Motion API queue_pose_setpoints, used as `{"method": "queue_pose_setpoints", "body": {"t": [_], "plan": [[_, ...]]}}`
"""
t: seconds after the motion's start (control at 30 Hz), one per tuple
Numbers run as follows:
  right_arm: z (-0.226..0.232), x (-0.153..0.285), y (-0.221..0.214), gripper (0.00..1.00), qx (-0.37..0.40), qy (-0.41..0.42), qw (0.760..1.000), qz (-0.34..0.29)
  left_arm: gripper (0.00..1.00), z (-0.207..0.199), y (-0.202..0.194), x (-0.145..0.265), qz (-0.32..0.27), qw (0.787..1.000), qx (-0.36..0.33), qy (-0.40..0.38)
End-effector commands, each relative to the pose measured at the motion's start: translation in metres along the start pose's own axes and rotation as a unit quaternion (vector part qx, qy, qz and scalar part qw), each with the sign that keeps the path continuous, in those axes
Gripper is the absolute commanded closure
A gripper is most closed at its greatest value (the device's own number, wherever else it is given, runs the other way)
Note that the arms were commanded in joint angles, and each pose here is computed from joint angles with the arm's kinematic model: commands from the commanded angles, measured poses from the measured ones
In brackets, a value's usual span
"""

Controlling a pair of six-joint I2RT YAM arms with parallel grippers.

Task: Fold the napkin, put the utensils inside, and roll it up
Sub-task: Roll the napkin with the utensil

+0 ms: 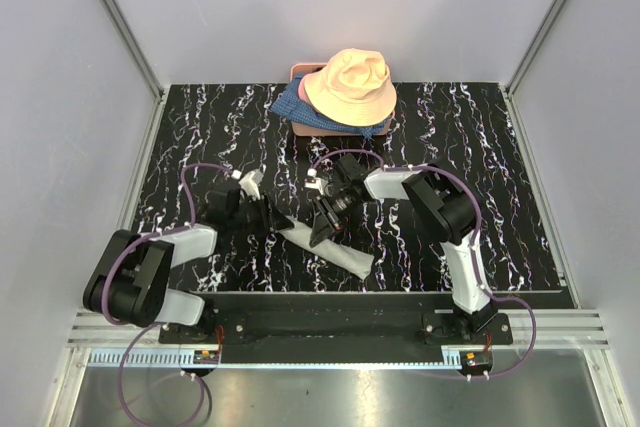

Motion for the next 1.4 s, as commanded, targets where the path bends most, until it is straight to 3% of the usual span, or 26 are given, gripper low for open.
{"method": "queue_pose_setpoints", "body": {"t": [0.0, 0.03, 0.07, 0.2, 0.23, 0.47, 0.57, 0.7, 0.83, 1.0, 1.37], "plan": [[-0.007, 0.003, 0.004, 0.62, -0.009, 0.004, 1.000, 0.004, 0.66, -0.013, 0.014, -0.008, -0.018, 0.999, -0.035, -0.037], [-0.009, 0.004, 0.004, 0.62, -0.011, -0.001, 1.000, 0.006, 0.69, -0.012, 0.013, -0.010, -0.015, 0.999, -0.033, -0.036], [-0.010, 0.004, 0.004, 0.61, -0.011, -0.005, 1.000, 0.007, 0.80, -0.012, 0.015, -0.011, -0.017, 0.999, -0.034, -0.039], [-0.013, 0.014, 0.015, 0.39, -0.005, -0.057, 0.998, -0.004, 1.00, -0.012, 0.014, -0.014, -0.010, 0.999, -0.031, -0.041], [-0.016, 0.019, 0.018, 0.32, -0.004, -0.083, 0.997, -0.007, 1.00, -0.011, 0.014, -0.015, -0.009, 0.999, -0.030, -0.039], [0.017, 0.064, 0.051, 0.24, 0.069, -0.244, 0.964, -0.076, 1.00, -0.007, 0.017, -0.018, 0.013, 1.000, 0.008, 0.004], [0.029, 0.070, 0.046, 0.21, 0.128, -0.339, 0.928, -0.083, 1.00, -0.007, 0.018, -0.020, 0.023, 0.999, 0.033, 0.011], [0.049, 0.061, 0.038, 0.18, 0.235, -0.447, 0.859, -0.089, 1.00, -0.007, 0.015, -0.024, 0.044, 0.997, 0.063, 0.014], [0.065, 0.043, 0.029, 0.17, 0.294, -0.481, 0.819, -0.108, 1.00, -0.006, 0.017, -0.027, 0.050, 0.996, 0.075, 0.019], [0.069, 0.008, 0.007, 0.19, 0.372, -0.513, 0.771, -0.069, 1.00, -0.004, 0.018, -0.029, 0.058, 0.995, 0.079, 0.025], [0.037, -0.015, -0.007, 0.24, 0.396, -0.541, 0.742, -0.002, 1.00, -0.004, 0.020, -0.029, 0.063, 0.995, 0.079, 0.027]]}}
Point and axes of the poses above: each gripper's point midway between its finger pads, its own x axis back along the fingers, its own z axis along the line the jaws close on, y = z × x, the point moved 5 cm from there along x, back along the fingers, and after that the axes turned 7 degrees about x, right-handed, at the moved point
